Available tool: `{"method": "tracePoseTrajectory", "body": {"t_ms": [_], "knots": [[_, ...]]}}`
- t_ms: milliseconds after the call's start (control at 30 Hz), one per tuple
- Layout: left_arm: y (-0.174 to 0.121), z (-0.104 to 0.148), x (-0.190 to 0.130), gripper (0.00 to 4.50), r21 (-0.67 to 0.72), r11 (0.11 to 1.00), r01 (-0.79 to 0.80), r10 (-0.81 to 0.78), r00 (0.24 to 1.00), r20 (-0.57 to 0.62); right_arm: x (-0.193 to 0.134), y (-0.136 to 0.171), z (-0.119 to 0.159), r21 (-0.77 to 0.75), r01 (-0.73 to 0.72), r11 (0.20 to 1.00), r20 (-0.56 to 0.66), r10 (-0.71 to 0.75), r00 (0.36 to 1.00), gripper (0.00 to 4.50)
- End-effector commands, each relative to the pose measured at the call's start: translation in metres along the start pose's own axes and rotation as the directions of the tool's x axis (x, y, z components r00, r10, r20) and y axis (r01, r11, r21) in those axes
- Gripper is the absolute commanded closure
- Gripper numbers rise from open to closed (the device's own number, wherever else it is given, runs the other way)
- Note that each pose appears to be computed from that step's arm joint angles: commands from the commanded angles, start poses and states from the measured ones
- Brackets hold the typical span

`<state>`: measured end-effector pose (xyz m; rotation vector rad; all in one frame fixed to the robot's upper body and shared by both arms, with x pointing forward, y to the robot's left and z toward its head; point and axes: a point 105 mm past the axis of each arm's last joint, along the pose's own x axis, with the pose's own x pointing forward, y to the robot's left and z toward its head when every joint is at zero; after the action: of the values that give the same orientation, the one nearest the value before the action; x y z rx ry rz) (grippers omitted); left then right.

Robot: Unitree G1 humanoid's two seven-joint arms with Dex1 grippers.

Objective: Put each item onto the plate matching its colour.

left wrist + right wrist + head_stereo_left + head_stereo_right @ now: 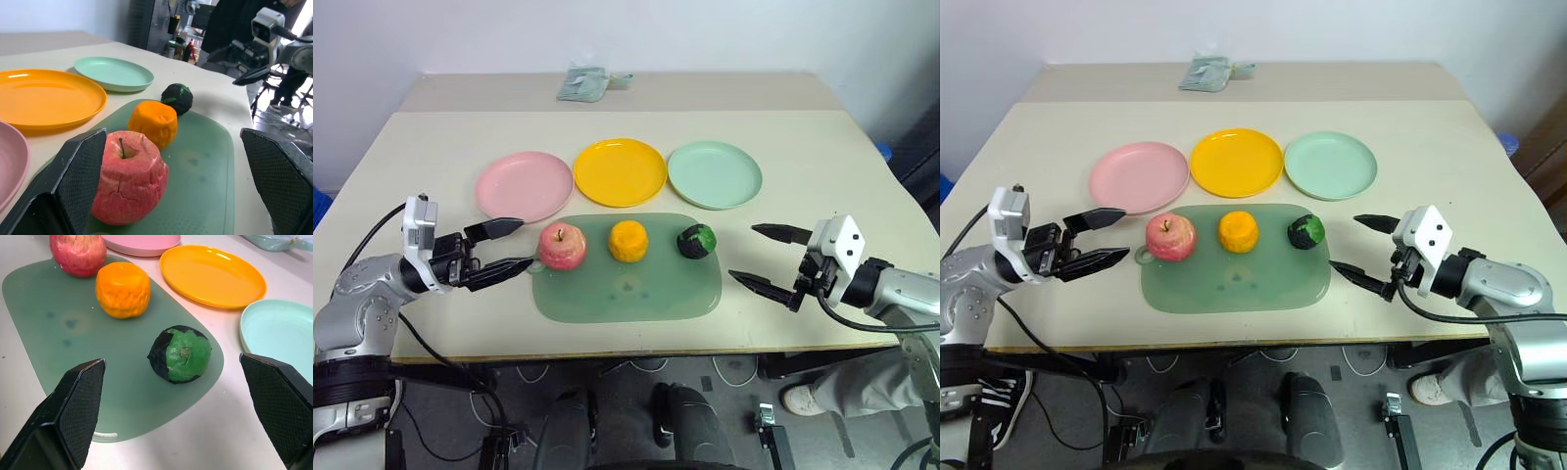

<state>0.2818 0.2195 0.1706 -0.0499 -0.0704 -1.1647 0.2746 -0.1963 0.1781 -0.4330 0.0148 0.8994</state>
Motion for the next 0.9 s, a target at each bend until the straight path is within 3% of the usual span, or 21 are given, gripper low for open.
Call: {"method": "tracePoseTrajectory", "body": {"t_ms": [33,533,633,900], "knots": [[-0.002,0.010,-0.003,0.00,0.054,0.998,-0.016,0.015,0.999,0.032,0.002,-0.001,0.012,-0.044,-0.017,0.999,0.021,0.017,1.000,0.02],[0.019,0.031,-0.003,0.00,0.092,0.993,-0.068,0.061,0.996,0.072,0.026,-0.004,0.022,-0.061,0.024,0.998,0.100,-0.018,0.995,0.02],[0.025,0.033,-0.014,0.00,0.084,0.991,-0.101,0.097,0.994,0.058,0.037,-0.002,0.032,-0.079,0.034,0.996,0.136,-0.023,0.990,0.02],[0.027,0.032,-0.001,0.00,0.070,0.997,-0.041,0.040,0.999,0.019,0.054,0.005,0.059,-0.054,0.018,0.998,0.205,-0.007,0.979,0.02]]}}
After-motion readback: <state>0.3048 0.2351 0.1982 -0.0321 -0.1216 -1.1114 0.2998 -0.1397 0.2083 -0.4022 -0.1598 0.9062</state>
